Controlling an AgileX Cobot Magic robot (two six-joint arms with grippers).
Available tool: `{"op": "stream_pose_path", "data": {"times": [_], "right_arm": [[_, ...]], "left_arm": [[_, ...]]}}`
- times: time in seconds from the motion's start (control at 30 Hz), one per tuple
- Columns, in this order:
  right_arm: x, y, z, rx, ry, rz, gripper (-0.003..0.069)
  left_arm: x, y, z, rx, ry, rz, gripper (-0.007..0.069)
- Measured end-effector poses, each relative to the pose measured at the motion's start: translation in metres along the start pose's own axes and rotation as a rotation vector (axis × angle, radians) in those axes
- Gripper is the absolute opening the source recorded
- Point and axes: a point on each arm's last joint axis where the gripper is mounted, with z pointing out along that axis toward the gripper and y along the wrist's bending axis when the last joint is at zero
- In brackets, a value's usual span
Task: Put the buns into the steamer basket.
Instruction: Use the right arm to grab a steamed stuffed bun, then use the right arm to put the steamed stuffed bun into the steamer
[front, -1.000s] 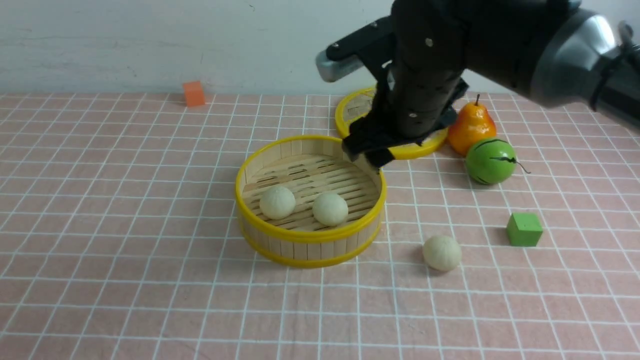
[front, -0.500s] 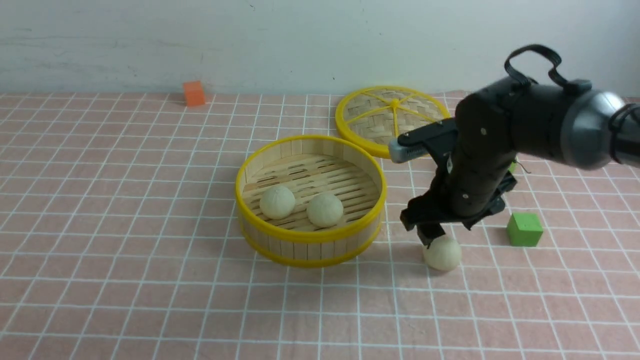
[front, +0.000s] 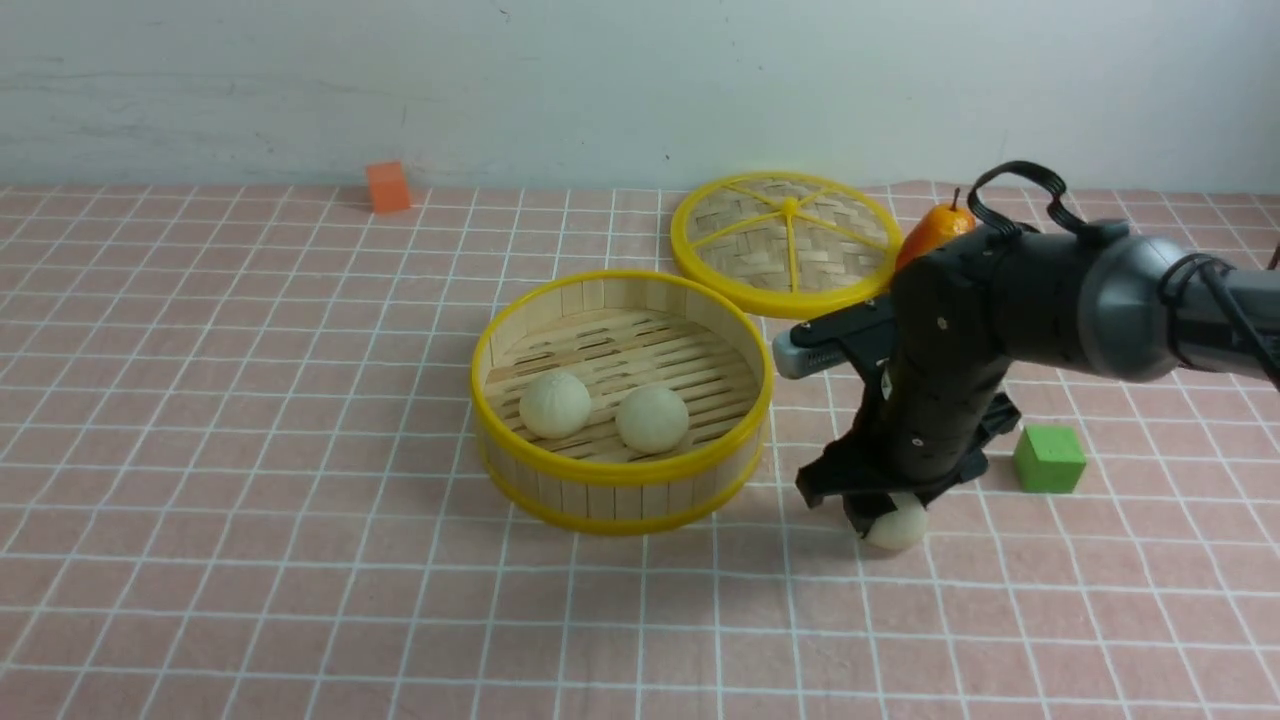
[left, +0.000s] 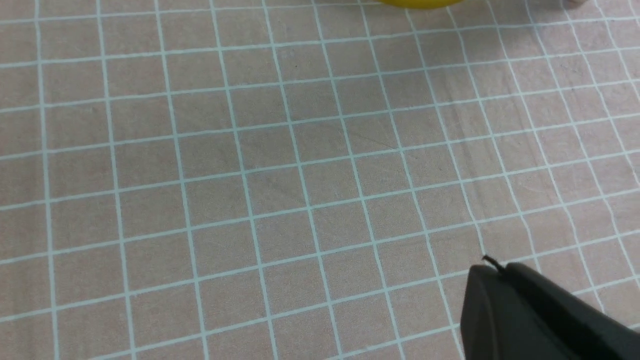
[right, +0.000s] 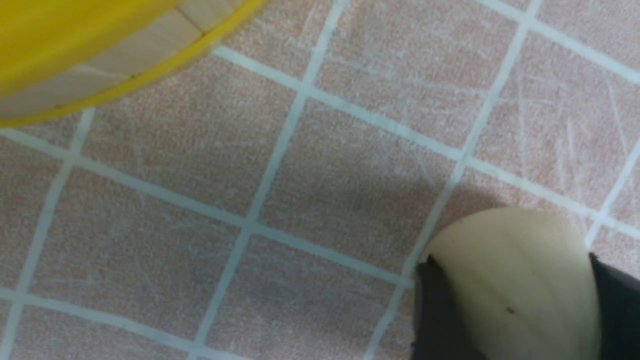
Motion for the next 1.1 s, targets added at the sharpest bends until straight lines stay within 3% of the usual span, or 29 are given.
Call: {"op": "stream_pose_path", "data": {"times": [0.03,0.1,0.13,0.23,0.5,0.67,0.8,1.0,1.1], "right_arm": [[0.0,0.0,-0.001,0.002,-0.002,-0.001,0.0269],[-0.001,0.0,-0.003,0.002,-0.004,-0.001,0.0227],[-0.005,0.0,-0.009,0.002,-0.013,-0.001,0.0153],[-0.017,0.003,-0.027,-0.01,-0.053,0.005,0.0029],[-0.052,0.04,-0.076,-0.079,-0.28,-0.087,0.0022],[-0.071,0.052,-0.063,-0.108,-0.384,-0.095,0.0064],[-0.076,0.057,-0.031,-0.106,-0.363,-0.099,0.0142],[-0.082,0.06,-0.012,-0.108,-0.368,-0.1,0.0363],[-0.085,0.061,-0.017,-0.11,-0.381,-0.099,0.0429]], "left_arm": [[0.0,0.0,0.0,0.0,0.0,0.0,0.0],[0.0,0.0,0.0,0.0,0.0,0.0,0.0],[0.0,0.0,0.0,0.0,0.0,0.0,0.0001],[0.0,0.0,0.0,0.0,0.0,0.0,0.0003],[0.0,0.0,0.0,0.0,0.0,0.0,0.0009],[0.0,0.0,0.0,0.0,0.0,0.0,0.0015],[0.0,0.0,0.0,0.0,0.0,0.0,0.0016],[0.0,0.0,0.0,0.0,-0.001,0.0,0.0018],[0.0,0.0,0.0,0.0,-0.001,0.0,0.0018]]}}
